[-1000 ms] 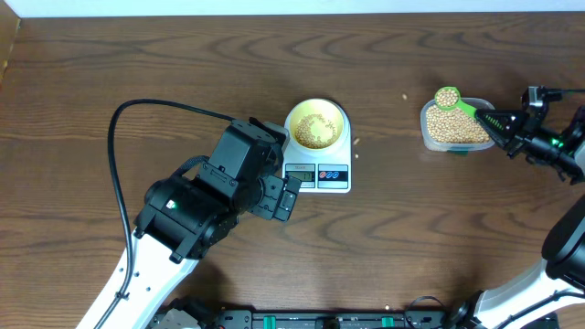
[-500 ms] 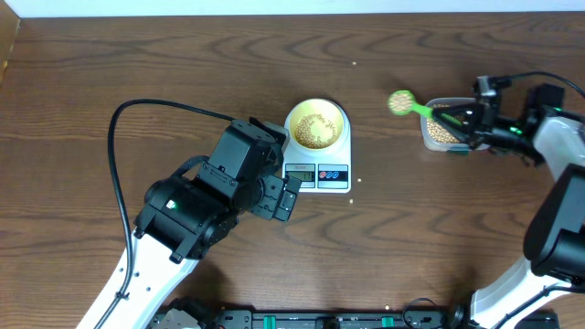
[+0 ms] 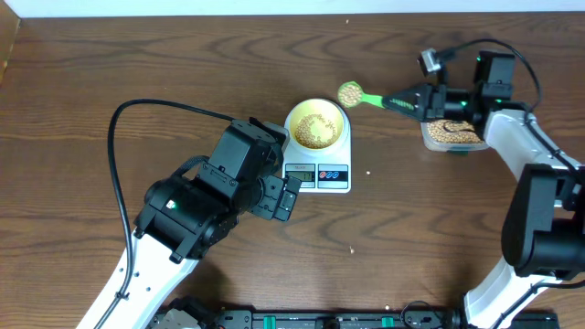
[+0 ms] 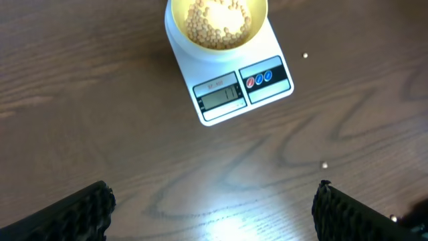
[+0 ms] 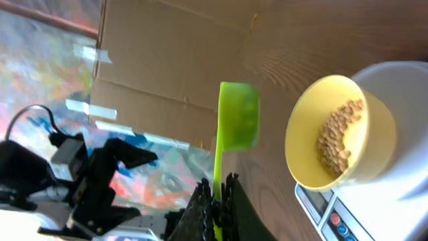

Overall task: Scoop item into bowl and weigh 50g on scale
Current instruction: 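Carry the filled green scoop leftward over the yellow bowl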

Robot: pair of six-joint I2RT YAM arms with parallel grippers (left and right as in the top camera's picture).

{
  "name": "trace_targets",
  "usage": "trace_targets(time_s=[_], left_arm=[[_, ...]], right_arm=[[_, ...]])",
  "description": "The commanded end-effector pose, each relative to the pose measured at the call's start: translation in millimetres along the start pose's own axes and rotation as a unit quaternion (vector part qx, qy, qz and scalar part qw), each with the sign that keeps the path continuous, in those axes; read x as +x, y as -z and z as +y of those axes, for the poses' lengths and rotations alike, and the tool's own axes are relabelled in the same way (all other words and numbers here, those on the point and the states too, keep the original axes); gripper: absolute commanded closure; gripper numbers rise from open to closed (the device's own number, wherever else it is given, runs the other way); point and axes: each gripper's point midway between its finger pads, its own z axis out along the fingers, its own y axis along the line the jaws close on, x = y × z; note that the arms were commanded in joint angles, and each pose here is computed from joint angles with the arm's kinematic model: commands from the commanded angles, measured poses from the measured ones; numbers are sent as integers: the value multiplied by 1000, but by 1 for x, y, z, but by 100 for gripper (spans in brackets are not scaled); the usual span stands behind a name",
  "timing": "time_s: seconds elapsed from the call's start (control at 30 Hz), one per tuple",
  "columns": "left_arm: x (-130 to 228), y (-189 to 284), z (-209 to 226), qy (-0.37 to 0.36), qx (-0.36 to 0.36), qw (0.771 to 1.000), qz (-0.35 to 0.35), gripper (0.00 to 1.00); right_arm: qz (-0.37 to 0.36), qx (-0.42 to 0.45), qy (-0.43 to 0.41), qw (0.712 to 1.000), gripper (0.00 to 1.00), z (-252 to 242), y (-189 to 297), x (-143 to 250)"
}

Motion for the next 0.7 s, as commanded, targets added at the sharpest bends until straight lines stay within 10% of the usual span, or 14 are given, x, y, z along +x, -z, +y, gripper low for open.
trace_targets(time_s=[0.0,0.67], left_arm=[[-5,4,-1,-4,3,1000,-8,3],[-5,4,-1,-4,3,1000,-8,3]], right_arm=[[19,-7,-43,999,99,10,-19,-1],[30,24,53,998,99,9,-68,0]])
